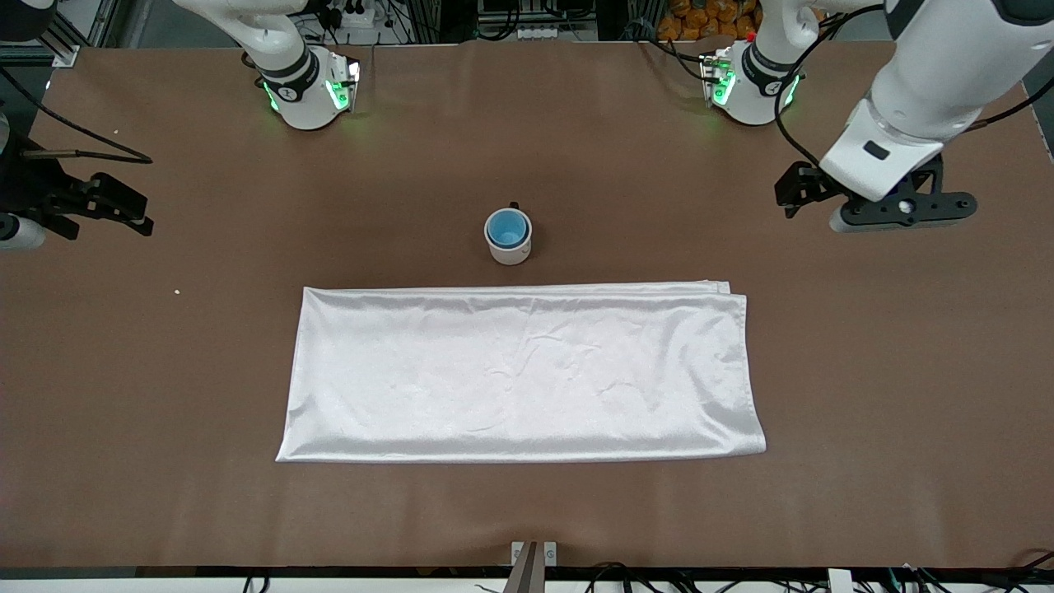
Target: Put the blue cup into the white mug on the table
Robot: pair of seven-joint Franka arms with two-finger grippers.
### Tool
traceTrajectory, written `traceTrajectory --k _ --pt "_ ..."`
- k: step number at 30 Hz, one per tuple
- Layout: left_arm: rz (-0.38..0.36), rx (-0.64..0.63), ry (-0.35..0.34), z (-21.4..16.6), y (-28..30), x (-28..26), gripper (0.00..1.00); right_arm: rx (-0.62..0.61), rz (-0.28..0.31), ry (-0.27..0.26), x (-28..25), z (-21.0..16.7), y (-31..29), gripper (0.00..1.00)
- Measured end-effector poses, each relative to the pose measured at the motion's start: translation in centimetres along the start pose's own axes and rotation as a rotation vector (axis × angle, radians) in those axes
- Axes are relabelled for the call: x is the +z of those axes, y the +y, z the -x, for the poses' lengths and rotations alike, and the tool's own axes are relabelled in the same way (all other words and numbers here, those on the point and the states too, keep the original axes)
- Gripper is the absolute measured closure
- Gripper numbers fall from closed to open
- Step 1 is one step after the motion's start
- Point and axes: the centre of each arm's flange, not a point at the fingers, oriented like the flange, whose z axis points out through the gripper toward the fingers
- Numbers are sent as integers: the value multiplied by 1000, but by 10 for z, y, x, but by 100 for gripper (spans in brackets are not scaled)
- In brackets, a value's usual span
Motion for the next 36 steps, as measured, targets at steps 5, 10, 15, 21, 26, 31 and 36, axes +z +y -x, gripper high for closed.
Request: traceTrajectory --k 5,10,15,21,26,31,36 --pt "38 -36 38 -8 -15 -2 0 0 0 0 0 0 0 0" --pt "58 -27 57 -14 -26 -2 0 0 0 1 -1 0 0 0" --pt "70 38 79 -19 -35 -3 0 0 0 7 -4 0 0 0" --pt "94 81 86 -24 -47 -2 0 0 0 9 -5 0 0 0" --pt "97 89 88 -25 -48 -1 0 1 0 9 -5 0 0 0" --pt "97 91 88 -26 -47 0 0 1 0 8 -5 0 0 0" --pt "97 92 88 -27 -46 1 0 1 0 8 -5 0 0 0"
